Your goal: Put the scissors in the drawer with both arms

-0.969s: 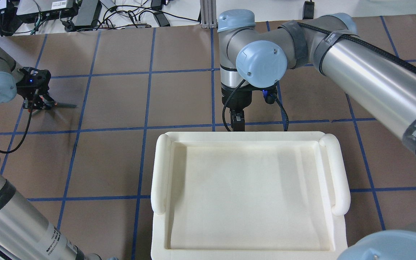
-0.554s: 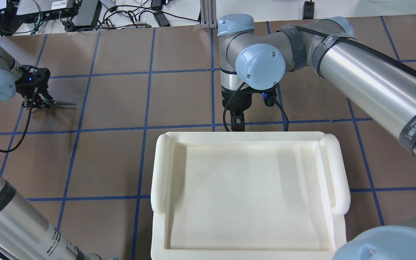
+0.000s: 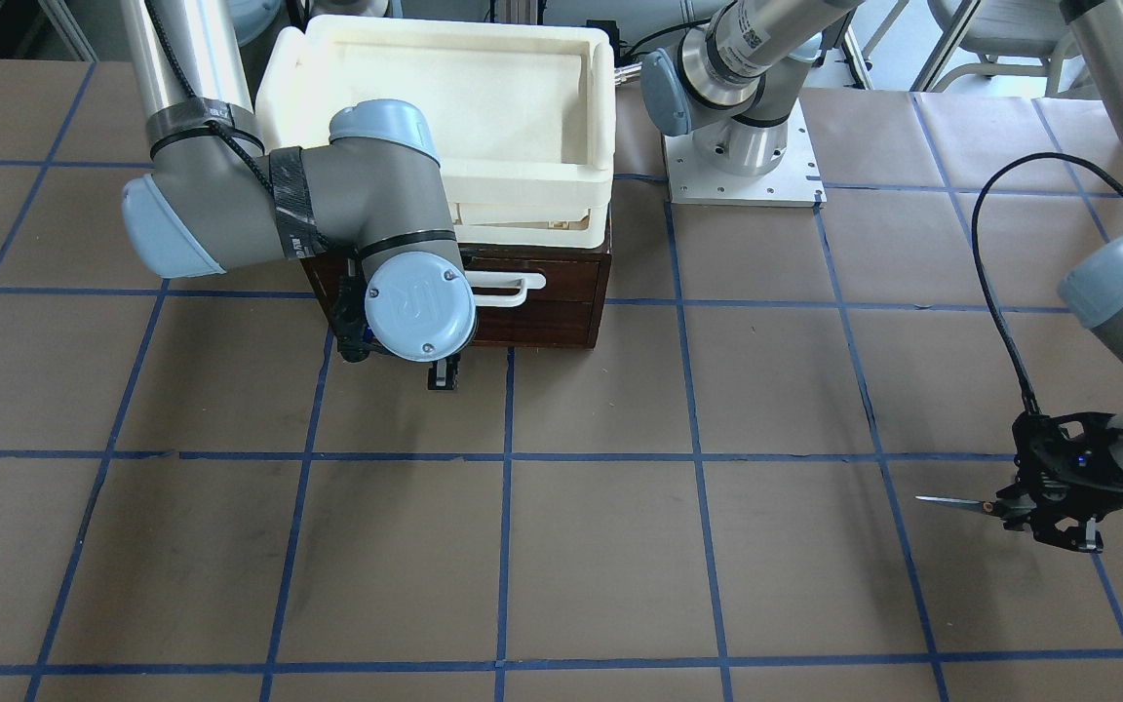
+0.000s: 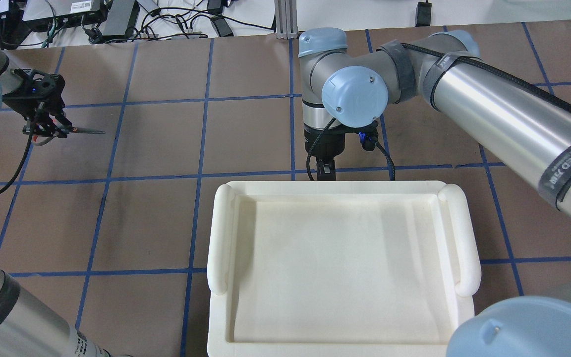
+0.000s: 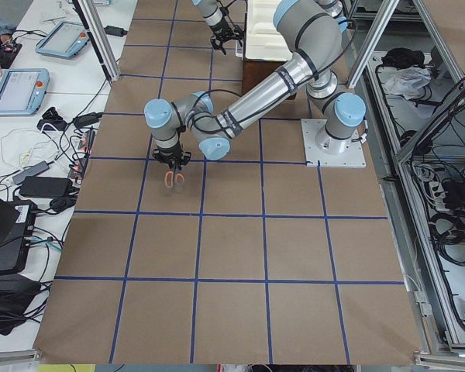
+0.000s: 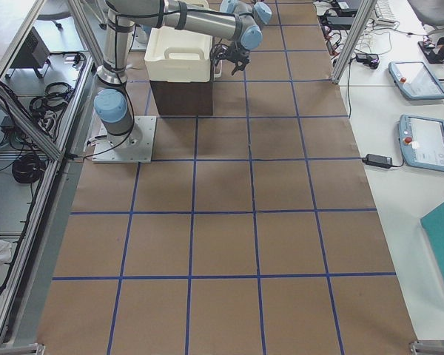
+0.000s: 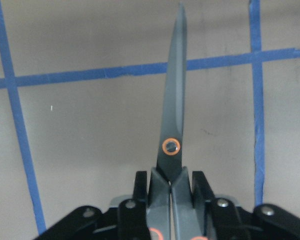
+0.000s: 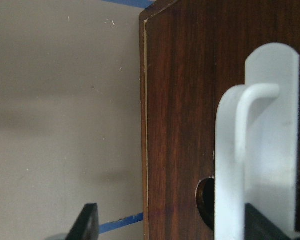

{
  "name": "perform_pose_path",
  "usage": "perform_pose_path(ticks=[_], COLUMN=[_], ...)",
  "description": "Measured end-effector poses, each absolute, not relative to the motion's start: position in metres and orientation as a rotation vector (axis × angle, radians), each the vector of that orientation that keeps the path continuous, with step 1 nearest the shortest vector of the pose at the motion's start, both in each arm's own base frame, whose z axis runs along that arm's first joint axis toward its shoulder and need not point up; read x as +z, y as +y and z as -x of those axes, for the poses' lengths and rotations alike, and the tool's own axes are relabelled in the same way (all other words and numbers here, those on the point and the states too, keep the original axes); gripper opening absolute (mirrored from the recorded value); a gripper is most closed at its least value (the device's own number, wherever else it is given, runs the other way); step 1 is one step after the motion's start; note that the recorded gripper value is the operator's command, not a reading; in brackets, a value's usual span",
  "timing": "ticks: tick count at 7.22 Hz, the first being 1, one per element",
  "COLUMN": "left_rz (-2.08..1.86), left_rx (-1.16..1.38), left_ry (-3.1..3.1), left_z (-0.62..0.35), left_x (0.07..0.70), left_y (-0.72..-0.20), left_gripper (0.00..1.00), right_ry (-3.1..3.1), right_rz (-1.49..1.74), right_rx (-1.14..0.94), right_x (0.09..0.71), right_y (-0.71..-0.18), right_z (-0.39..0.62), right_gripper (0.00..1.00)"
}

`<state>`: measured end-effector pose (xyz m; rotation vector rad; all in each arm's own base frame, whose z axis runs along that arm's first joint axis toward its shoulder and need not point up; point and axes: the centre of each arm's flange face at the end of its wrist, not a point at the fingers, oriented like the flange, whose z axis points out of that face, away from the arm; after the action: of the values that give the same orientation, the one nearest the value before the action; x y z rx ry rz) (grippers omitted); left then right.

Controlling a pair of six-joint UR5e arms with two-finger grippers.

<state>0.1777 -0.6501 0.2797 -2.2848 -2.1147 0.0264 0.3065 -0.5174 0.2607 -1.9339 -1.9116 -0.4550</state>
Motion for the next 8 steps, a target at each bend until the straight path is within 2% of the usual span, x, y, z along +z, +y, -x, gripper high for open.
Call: perform_pose_path(ticks=[2,5,8], left_rz=[2.293,2.474,2.593], left_rx=[0.034,0.084,0.125], left_ry=[-2.133,-2.001,-1.852], left_z=[-0.125,0.030,0.147], left_x=[0.358,0.469,0.504], left_y=[-0.630,-0.578,-0.530], left_gripper=[0.00,0.00,0.00], right_ry=[-1.924,-2.036,-2.163], right_rz=[1.934,1.956,1.915], right_rx=[-0.452,-0.399,-0.362], right_x=[0.258,0.261,0.268], right_y=[-0.519,-0.532,-0.544], right_z=[-0.307,-0.310,-0.309], right_gripper=[1.00,1.00,1.00])
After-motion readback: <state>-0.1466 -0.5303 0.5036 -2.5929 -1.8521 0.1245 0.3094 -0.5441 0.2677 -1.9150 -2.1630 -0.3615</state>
